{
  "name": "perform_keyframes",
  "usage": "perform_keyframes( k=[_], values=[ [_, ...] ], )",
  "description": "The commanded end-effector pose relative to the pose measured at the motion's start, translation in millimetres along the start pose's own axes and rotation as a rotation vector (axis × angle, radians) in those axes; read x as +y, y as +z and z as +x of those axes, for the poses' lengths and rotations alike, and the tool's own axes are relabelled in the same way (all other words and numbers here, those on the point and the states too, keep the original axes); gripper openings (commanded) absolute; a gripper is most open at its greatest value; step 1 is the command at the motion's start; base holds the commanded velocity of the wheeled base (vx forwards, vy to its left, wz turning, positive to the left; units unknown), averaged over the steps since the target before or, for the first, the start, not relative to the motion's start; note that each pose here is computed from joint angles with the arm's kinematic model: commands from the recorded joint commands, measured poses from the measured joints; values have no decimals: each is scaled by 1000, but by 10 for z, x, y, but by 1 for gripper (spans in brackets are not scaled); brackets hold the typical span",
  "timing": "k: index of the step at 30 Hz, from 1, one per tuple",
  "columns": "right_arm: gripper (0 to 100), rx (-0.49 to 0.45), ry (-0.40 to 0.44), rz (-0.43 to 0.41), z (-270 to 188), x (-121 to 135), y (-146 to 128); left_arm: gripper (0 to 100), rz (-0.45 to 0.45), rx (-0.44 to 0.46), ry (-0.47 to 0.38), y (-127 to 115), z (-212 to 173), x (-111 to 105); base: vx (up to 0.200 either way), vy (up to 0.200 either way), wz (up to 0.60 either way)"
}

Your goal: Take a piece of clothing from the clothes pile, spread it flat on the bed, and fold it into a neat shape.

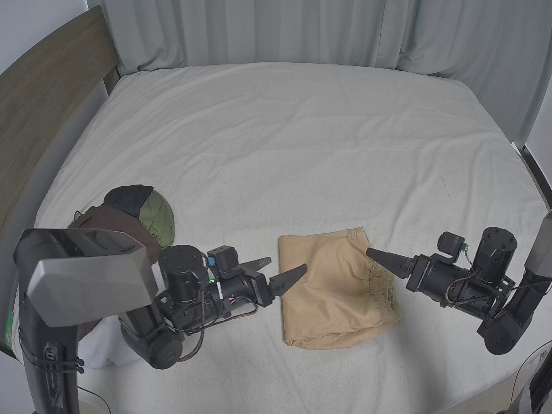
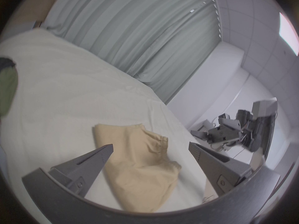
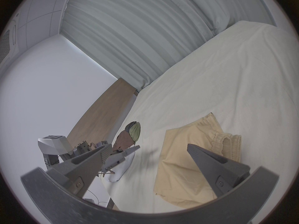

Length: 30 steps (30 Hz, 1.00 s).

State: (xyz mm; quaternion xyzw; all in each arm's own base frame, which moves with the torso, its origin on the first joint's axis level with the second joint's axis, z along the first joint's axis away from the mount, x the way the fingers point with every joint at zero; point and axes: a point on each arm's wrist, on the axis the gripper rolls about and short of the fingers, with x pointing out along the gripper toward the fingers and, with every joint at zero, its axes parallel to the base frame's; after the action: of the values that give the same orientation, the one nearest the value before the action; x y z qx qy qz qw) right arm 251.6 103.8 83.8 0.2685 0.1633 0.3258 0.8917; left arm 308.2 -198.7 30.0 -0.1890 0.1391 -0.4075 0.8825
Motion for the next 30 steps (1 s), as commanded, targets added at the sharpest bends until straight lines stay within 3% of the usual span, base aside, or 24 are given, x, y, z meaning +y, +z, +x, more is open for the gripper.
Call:
perform_keyframes(
  k=[1,5,9,13,16,19,23,30],
  values=[
    [100,27,0,5,11,7,-68,100,141,-34,69,265,-386,56,0,0,0],
    [100,34,7,5,22,27,-86,100,263,-66,128,424,-553,224,0,0,0],
    [100,43,9,4,32,37,-111,100,289,-60,141,482,-710,304,0,0,0],
    [100,52,23,-1,47,85,-138,100,350,-19,137,453,-867,375,0,0,0],
    [100,66,35,-2,68,123,-178,100,436,29,85,430,-1071,416,0,0,0],
    [100,86,35,2,82,121,-228,100,457,39,48,448,-1201,451,0,0,0],
    [100,102,20,9,92,80,-267,100,495,30,67,495,-1281,559,0,0,0],
    [100,161,-34,39,151,-90,-424,100,476,50,83,456,-1384,644,0,0,0]
  ],
)
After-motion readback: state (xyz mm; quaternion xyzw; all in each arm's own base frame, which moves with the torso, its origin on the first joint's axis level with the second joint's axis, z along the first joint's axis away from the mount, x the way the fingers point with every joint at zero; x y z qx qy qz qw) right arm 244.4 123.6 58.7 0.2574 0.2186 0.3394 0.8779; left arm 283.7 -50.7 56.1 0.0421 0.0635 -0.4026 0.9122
